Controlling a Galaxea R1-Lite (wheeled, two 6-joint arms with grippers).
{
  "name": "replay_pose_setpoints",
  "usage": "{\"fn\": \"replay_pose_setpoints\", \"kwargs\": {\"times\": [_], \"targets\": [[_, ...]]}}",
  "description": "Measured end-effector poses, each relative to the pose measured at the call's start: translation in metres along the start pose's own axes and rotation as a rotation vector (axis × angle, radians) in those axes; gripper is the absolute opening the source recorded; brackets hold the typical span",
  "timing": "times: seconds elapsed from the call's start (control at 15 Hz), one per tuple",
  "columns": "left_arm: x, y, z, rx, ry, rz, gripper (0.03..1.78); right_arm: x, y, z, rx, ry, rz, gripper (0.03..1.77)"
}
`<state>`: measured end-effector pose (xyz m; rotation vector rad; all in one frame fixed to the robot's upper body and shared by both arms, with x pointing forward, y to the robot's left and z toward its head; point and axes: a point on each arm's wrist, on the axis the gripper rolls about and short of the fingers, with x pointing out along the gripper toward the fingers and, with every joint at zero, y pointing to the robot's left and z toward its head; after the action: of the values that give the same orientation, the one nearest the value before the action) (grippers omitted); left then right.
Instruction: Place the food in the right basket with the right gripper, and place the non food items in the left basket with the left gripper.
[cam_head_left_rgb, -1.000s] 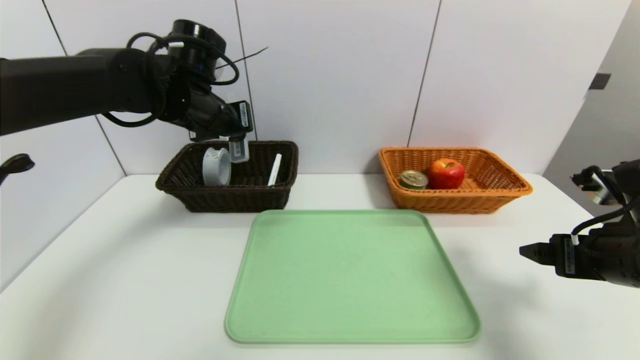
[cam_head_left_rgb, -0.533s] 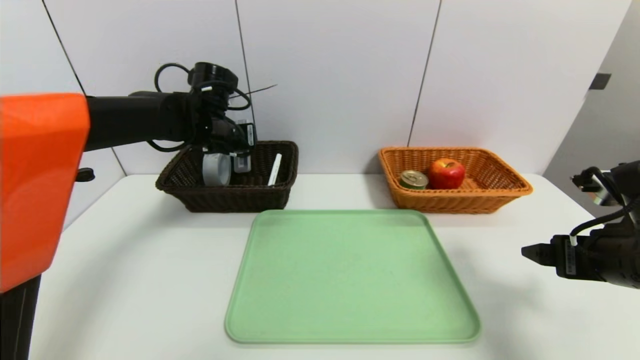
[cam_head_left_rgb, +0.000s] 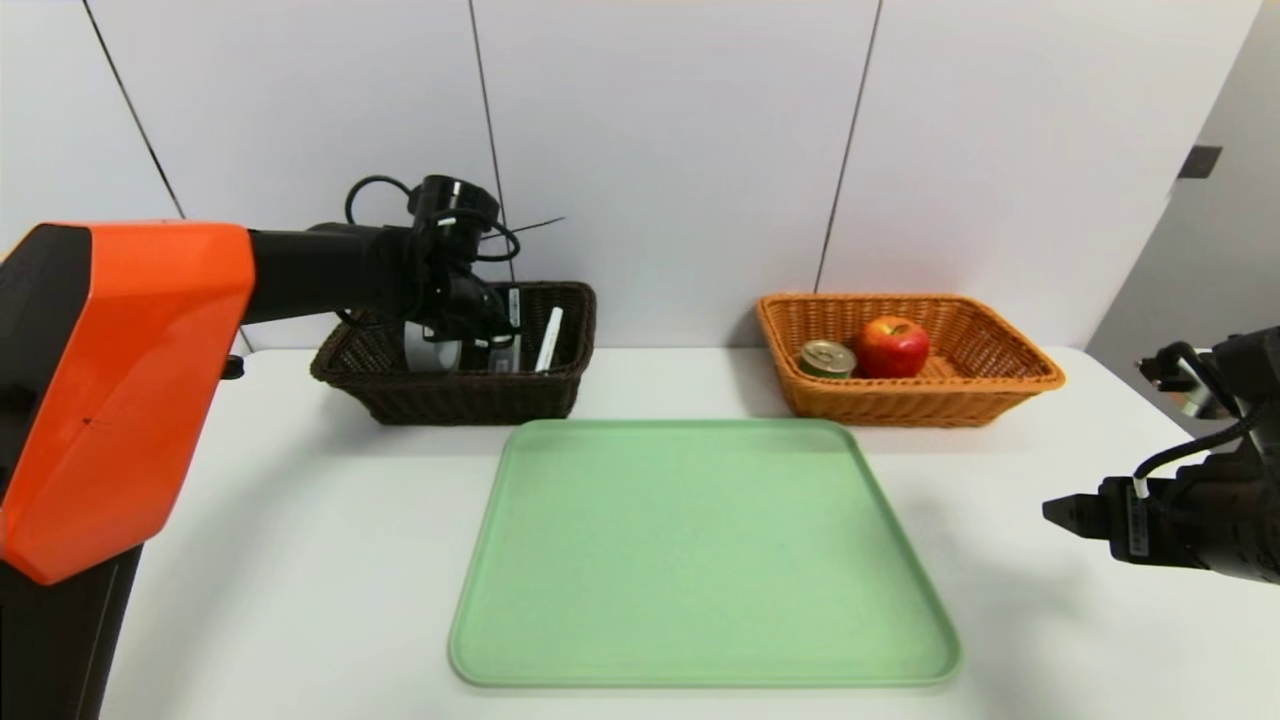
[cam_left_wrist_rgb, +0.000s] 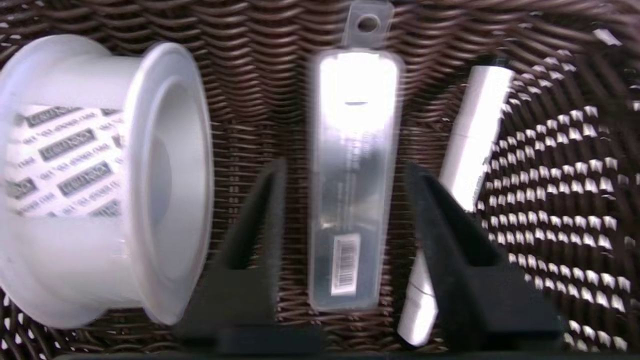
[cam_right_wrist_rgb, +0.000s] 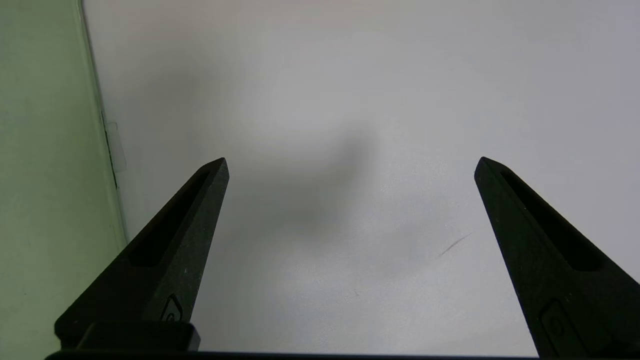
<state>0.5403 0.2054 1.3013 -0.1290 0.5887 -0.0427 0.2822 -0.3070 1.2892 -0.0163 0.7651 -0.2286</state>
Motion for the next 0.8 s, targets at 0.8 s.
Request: {"fn": "replay_pose_setpoints", "kwargs": {"times": [0.8], "targets": [[-0.186, 0.012, 0.067, 0.031, -0.287, -0.08, 1.53, -0.02, -0.001, 0.027, 0.005, -0.198, 0.073, 1.7]]}}
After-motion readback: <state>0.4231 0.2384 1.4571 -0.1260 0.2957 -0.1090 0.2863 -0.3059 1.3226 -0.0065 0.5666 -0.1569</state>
